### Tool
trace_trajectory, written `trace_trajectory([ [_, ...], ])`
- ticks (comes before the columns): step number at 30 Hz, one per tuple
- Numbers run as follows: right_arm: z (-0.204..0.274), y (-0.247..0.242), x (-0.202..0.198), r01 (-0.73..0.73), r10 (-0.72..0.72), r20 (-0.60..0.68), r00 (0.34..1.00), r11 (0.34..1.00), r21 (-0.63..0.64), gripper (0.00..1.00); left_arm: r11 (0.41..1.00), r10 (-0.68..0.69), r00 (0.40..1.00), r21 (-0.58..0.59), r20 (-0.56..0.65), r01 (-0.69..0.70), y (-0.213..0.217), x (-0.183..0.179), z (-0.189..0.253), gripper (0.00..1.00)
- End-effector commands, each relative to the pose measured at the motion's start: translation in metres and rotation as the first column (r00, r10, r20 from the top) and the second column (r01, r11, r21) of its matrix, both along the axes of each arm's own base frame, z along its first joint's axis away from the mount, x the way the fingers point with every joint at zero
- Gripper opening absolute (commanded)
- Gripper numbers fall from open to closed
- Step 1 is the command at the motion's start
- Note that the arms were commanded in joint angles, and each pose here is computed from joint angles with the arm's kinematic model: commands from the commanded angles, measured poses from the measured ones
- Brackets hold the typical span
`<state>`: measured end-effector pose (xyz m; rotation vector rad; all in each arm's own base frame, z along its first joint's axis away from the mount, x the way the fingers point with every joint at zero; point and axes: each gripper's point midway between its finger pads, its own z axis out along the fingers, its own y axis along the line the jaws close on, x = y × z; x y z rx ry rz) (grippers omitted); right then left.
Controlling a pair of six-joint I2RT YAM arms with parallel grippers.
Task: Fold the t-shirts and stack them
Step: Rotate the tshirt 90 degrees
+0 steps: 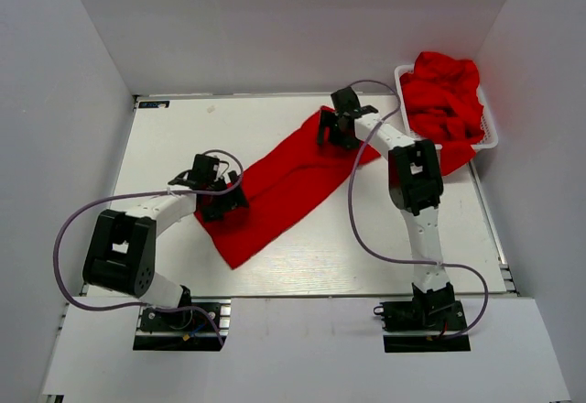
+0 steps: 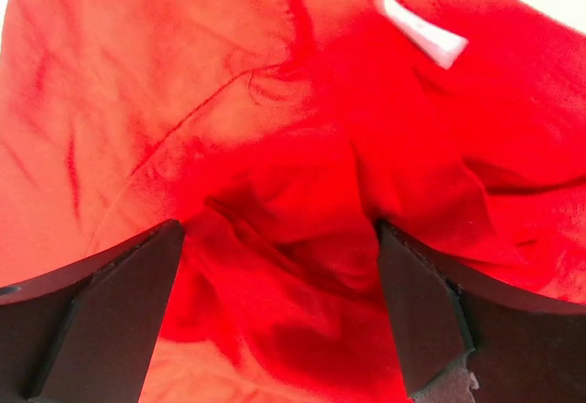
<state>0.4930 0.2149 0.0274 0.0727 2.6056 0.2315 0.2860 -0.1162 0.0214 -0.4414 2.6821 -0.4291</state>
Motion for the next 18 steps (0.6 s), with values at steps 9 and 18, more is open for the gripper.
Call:
trace_trajectory([
  [9, -0.007, 0.085, 0.058, -0.237, 0.203, 0.146, 0.968, 0.93, 0.279, 0.9, 0.994, -0.107, 0.836, -0.044, -0.538, 0.099, -0.05, -0.154, -0.042, 1.0],
  [18, 0.0, 0.101, 0.072, -0.28, 0.221, 0.204, 0.954, 0.898, 0.34, 0.9, 0.956, -0.254, 0.783, -0.026, -0.568, 0.291, -0.131, -0.162, -0.043, 1.0],
])
